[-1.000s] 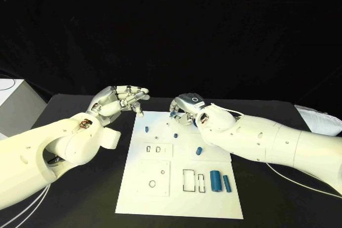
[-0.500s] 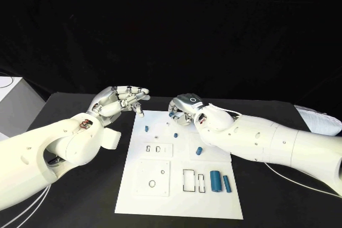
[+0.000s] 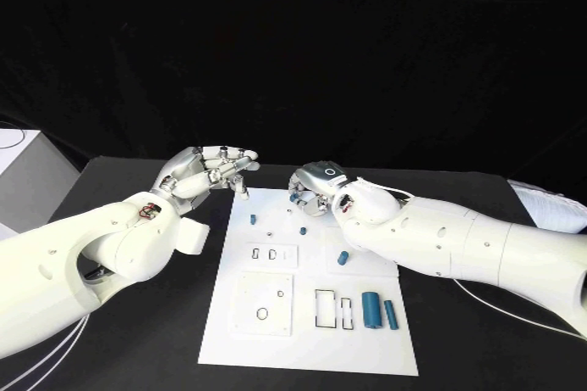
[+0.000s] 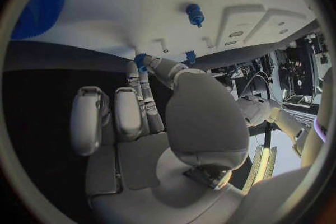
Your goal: Assemble the parts on the task board
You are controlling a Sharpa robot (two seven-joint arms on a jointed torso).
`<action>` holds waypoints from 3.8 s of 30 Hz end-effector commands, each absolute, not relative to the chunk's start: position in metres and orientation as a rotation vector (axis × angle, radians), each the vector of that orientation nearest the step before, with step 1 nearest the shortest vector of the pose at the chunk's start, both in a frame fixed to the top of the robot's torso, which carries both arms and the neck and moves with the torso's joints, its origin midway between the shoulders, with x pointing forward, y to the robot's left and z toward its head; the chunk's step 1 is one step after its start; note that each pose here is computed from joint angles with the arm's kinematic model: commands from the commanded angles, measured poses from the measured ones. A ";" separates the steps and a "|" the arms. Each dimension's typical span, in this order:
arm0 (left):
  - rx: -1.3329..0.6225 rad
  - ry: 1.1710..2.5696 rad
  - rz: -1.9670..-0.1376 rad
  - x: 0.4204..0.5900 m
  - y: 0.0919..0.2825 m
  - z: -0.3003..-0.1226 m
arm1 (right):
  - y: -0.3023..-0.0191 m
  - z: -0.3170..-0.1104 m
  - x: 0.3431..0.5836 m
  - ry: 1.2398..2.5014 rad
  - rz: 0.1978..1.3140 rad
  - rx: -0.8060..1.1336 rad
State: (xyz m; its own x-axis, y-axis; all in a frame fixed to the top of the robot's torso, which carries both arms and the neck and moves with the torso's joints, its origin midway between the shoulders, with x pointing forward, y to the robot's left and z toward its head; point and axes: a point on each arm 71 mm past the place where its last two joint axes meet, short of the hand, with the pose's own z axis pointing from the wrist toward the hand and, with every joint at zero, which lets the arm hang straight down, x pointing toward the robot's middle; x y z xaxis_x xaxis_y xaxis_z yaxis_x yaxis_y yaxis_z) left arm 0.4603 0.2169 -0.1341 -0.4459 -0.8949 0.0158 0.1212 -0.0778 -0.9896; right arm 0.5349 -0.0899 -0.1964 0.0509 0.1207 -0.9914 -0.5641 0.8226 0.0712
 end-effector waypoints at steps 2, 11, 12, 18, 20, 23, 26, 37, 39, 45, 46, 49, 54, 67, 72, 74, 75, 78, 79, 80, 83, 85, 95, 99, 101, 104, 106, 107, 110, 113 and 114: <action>-0.871 1.411 -1.657 0.459 0.215 -0.133 | -0.090 -0.199 0.536 1.459 0.524 -0.407; -0.871 1.410 -1.655 0.459 0.215 -0.133 | -0.091 -0.200 0.538 1.467 0.513 -0.406; -0.871 1.410 -1.656 0.459 0.215 -0.133 | -0.090 -0.200 0.538 1.466 0.512 -0.405; -0.870 1.412 -1.659 0.460 0.215 -0.132 | -0.091 -0.199 0.539 1.451 0.502 -0.394; -0.870 1.412 -1.659 0.460 0.215 -0.132 | -0.090 -0.199 0.539 1.448 0.501 -0.393; -0.869 1.413 -1.659 0.460 0.215 -0.132 | -0.090 -0.199 0.539 1.444 0.502 -0.393; -0.869 1.414 -1.659 0.460 0.215 -0.132 | -0.090 -0.199 0.539 1.446 0.504 -0.395; -0.867 1.417 -1.664 0.459 0.214 -0.132 | -0.090 -0.201 0.541 1.461 0.509 -0.403; -0.867 1.418 -1.666 0.459 0.214 -0.132 | -0.091 -0.201 0.541 1.464 0.509 -0.401; -0.867 1.420 -1.666 0.460 0.214 -0.132 | -0.093 -0.201 0.541 1.464 0.510 -0.396; -0.867 1.420 -1.666 0.460 0.214 -0.132 | -0.093 -0.201 0.541 1.463 0.511 -0.395; -0.867 1.420 -1.666 0.460 0.215 -0.133 | -0.095 -0.200 0.540 1.458 0.514 -0.391; -0.868 1.419 -1.664 0.460 0.216 -0.133 | -0.104 -0.196 0.533 1.431 0.551 -0.365; -0.876 1.410 -1.639 0.465 0.226 -0.135 | -0.176 -0.177 0.517 1.523 0.715 0.020; -0.877 1.410 -1.638 0.465 0.227 -0.136 | -0.199 -0.184 0.521 1.662 0.687 0.037; -0.877 1.411 -1.638 0.465 0.227 -0.136 | -0.206 -0.187 0.523 1.697 0.668 0.039; -0.877 1.411 -1.638 0.465 0.227 -0.136 | -0.209 -0.188 0.524 1.710 0.655 0.038; -0.877 1.412 -1.640 0.465 0.226 -0.136 | -0.216 -0.190 0.526 1.729 0.619 0.036; -0.877 1.413 -1.640 0.465 0.226 -0.136 | -0.217 -0.190 0.527 1.732 0.608 0.036; -0.877 1.413 -1.640 0.465 0.226 -0.136 | -0.218 -0.190 0.528 1.733 0.596 0.034; -0.877 1.414 -1.640 0.466 0.226 -0.136 | -0.220 -0.191 0.529 1.733 0.564 0.026; -0.877 1.414 -1.641 0.466 0.226 -0.137 | -0.221 -0.192 0.531 1.734 0.550 0.024; -0.875 1.417 -1.642 0.466 0.226 -0.137 | -0.217 -0.199 0.537 1.740 0.505 0.026; -0.874 1.419 -1.644 0.465 0.225 -0.137 | -0.214 -0.201 0.539 1.741 0.502 0.026; -0.873 1.420 -1.643 0.465 0.225 -0.137 | -0.212 -0.201 0.539 1.743 0.505 0.024; -0.873 1.420 -1.641 0.465 0.226 -0.137 | -0.210 -0.202 0.538 1.751 0.510 0.018; -0.873 1.420 -1.639 0.465 0.227 -0.137 | -0.209 -0.203 0.537 1.757 0.512 0.015; -0.874 1.421 -1.637 0.465 0.227 -0.137 | -0.208 -0.204 0.537 1.762 0.513 0.013; -0.874 1.421 -1.635 0.465 0.228 -0.137 | -0.207 -0.205 0.536 1.770 0.512 0.009; -0.874 1.423 -1.633 0.465 0.228 -0.137 | -0.206 -0.206 0.535 1.777 0.513 0.006; -0.875 1.423 -1.633 0.465 0.228 -0.137 | -0.206 -0.206 0.535 1.778 0.513 0.005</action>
State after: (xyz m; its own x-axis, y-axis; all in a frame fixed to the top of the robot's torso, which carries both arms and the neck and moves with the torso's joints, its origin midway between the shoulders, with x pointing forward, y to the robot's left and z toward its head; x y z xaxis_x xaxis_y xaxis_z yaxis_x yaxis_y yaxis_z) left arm 0.4662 0.2303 -0.1377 -0.4368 -0.8995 0.0044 0.1148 -0.0606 -0.9915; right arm 0.5363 -0.2078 -0.2044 -0.2550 0.2947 -0.9209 -0.2573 0.8974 0.3584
